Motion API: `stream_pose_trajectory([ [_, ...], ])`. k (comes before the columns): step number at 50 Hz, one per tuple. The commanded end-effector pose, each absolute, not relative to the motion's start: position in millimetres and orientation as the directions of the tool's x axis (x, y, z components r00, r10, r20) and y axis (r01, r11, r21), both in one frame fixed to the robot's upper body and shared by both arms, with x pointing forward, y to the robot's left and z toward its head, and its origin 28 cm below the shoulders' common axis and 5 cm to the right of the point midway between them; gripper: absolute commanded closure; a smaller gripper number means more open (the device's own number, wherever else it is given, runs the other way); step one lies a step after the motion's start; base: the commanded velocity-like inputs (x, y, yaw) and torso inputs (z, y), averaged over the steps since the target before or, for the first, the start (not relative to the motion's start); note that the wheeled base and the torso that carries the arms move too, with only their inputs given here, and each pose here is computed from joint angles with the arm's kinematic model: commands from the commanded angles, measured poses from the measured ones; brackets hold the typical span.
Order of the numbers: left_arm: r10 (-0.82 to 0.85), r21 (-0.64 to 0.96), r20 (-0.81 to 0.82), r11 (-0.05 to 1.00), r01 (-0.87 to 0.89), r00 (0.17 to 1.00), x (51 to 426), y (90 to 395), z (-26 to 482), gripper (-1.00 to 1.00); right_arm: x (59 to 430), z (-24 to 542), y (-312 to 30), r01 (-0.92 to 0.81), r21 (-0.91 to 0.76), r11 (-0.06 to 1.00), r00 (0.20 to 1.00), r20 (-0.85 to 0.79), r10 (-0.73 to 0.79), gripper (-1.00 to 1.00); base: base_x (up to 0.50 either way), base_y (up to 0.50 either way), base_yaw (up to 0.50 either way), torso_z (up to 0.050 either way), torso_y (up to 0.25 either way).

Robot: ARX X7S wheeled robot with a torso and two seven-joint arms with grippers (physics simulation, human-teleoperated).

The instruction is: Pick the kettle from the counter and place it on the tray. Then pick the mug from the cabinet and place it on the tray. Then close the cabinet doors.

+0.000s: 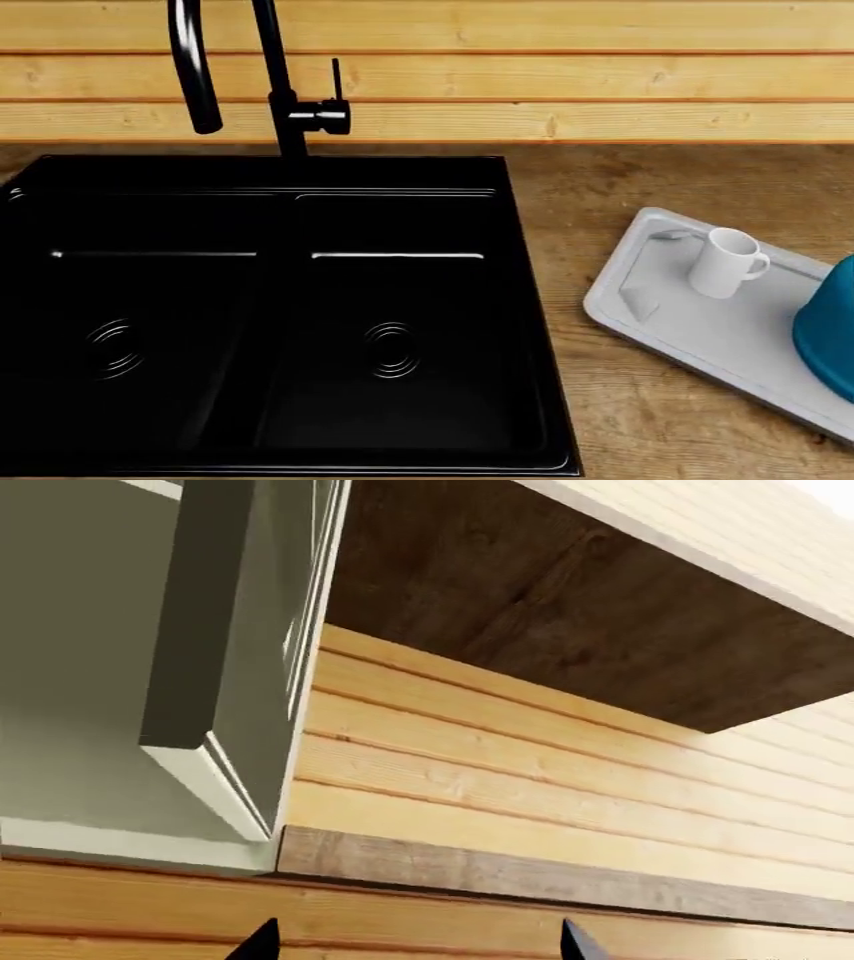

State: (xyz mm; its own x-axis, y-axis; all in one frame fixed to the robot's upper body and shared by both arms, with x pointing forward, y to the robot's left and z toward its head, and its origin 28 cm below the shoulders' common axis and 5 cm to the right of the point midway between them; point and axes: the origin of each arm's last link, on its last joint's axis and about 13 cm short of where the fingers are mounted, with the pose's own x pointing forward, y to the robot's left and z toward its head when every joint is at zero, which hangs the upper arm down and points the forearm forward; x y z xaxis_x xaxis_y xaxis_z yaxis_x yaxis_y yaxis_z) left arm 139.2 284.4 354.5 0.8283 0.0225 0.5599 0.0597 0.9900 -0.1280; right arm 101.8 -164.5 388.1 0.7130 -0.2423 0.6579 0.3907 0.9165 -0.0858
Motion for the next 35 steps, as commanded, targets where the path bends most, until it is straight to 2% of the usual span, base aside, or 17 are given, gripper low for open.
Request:
stream_pose_trajectory([
  [1, 0.027, -0.134, 0.561, 0.989, 0.059, 0.827, 138, 285, 355, -1.00, 81, 402, -185, 0.512, 0.009, 0.859, 0.618, 0.691, -0.375, -1.00, 0.00, 0.00, 0.00, 0.000, 0.000],
  [8, 0.031, -0.137, 0.559, 0.989, 0.055, 0.829, 139, 286, 354, -1.00, 72, 408, -201, 0.556, 0.037, 0.830, 0.583, 0.694, -0.421, -1.00, 0.00, 0.00, 0.00, 0.000, 0.000],
  [15, 0.031, -0.136, 0.559, 0.989, 0.055, 0.829, 139, 286, 354, -1.00, 65, 429, -209, 0.525, 0.030, 0.851, 0.563, 0.737, -0.374, -1.00, 0.00, 0.00, 0.00, 0.000, 0.000],
  [24, 0.031, -0.137, 0.557, 0.989, 0.055, 0.830, 139, 285, 353, -1.00, 60, 478, -199, 0.493, -0.030, 0.870, 0.536, 0.798, -0.276, -1.00, 0.00, 0.00, 0.00, 0.000, 0.000],
  [35, 0.031, -0.142, 0.555, 0.988, 0.057, 0.832, 139, 287, 351, -1.00, 84, 534, -179, 0.414, -0.098, 0.905, 0.519, 0.842, -0.146, -1.00, 0.00, 0.00, 0.00, 0.000, 0.000],
])
